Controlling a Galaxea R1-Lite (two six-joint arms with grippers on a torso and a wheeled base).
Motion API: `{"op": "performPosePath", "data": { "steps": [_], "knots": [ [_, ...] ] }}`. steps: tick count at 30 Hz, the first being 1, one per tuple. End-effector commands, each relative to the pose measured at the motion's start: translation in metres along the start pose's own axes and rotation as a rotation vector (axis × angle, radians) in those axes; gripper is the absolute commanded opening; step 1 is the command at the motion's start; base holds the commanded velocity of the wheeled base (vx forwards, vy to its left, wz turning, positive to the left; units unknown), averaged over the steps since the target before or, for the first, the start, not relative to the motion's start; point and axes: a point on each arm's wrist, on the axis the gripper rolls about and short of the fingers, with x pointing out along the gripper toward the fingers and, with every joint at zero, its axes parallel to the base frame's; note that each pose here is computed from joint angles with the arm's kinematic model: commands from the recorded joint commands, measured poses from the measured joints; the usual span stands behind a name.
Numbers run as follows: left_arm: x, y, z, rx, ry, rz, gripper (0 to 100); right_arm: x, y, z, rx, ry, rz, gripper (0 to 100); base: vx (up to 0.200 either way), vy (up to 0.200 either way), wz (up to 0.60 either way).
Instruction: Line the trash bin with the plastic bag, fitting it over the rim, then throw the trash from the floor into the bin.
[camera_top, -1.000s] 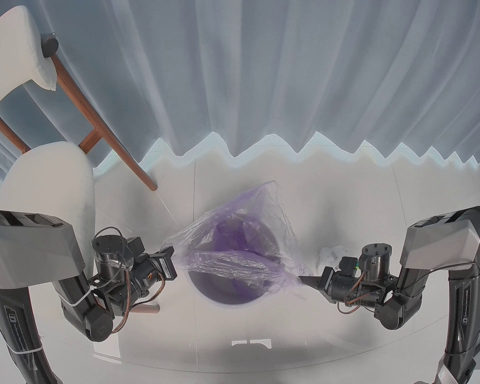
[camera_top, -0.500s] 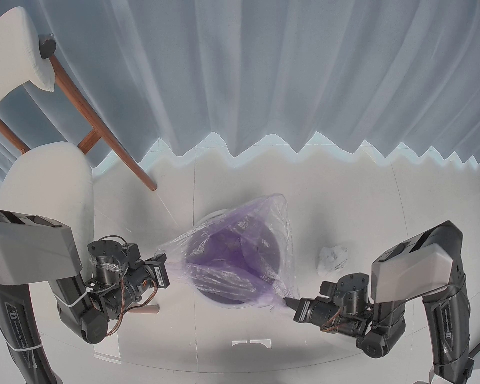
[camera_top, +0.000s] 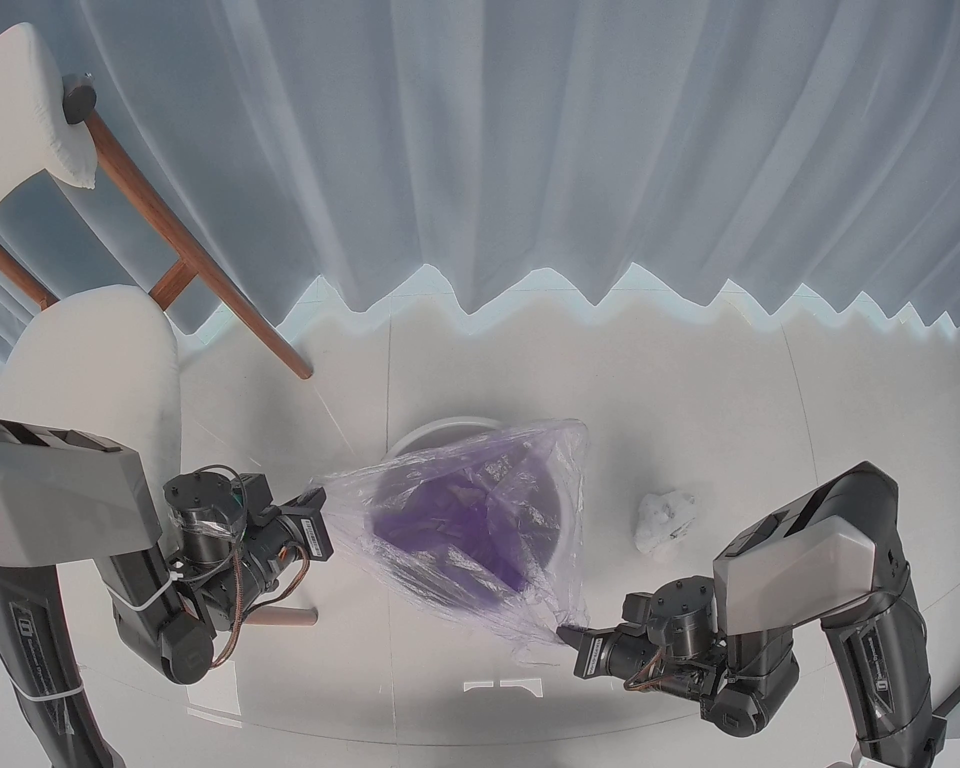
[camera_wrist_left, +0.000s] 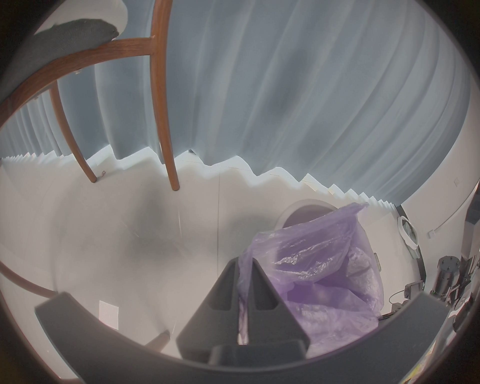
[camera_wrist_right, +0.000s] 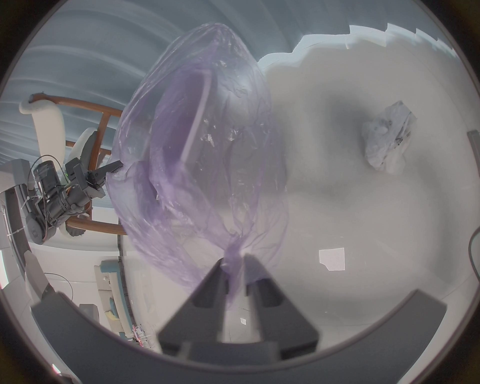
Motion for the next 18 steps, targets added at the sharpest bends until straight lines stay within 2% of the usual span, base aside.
{"op": "performPosePath", "data": {
  "steps": [1,2,3,6,10,12,18],
  "knots": [
    [0.001,-0.006,-0.005,0.004,0.009,-0.019,0,0.000,0.002,-0.001,-0.003,-0.003,0.009,0,0.000,0.000,0.00],
    [0.000,-0.007,-0.005,0.005,0.008,-0.025,0,0.000,0.002,-0.002,-0.004,-0.002,0.010,0,0.000,0.000,0.00],
    [-0.001,-0.008,-0.005,0.006,0.009,-0.029,0,0.000,0.002,-0.002,-0.004,-0.003,0.011,100,0.000,0.000,0.00],
    [-0.002,-0.011,-0.003,0.006,0.003,-0.037,0,-0.004,0.008,0.008,0.016,-0.033,0.030,100,0.000,0.000,0.00],
    [-0.007,-0.016,0.008,0.005,-0.035,-0.057,0,-0.020,0.029,0.031,0.186,-0.087,0.123,100,0.000,0.000,0.00],
    [-0.011,-0.021,0.013,0.006,-0.050,-0.073,0,-0.028,0.036,0.038,0.238,-0.073,0.181,100,0.000,0.000,0.00],
    [-0.018,-0.026,0.016,0.010,-0.056,-0.089,0,-0.042,0.040,0.045,0.250,-0.063,0.222,100,0.000,0.000,0.00]
  ]
}}
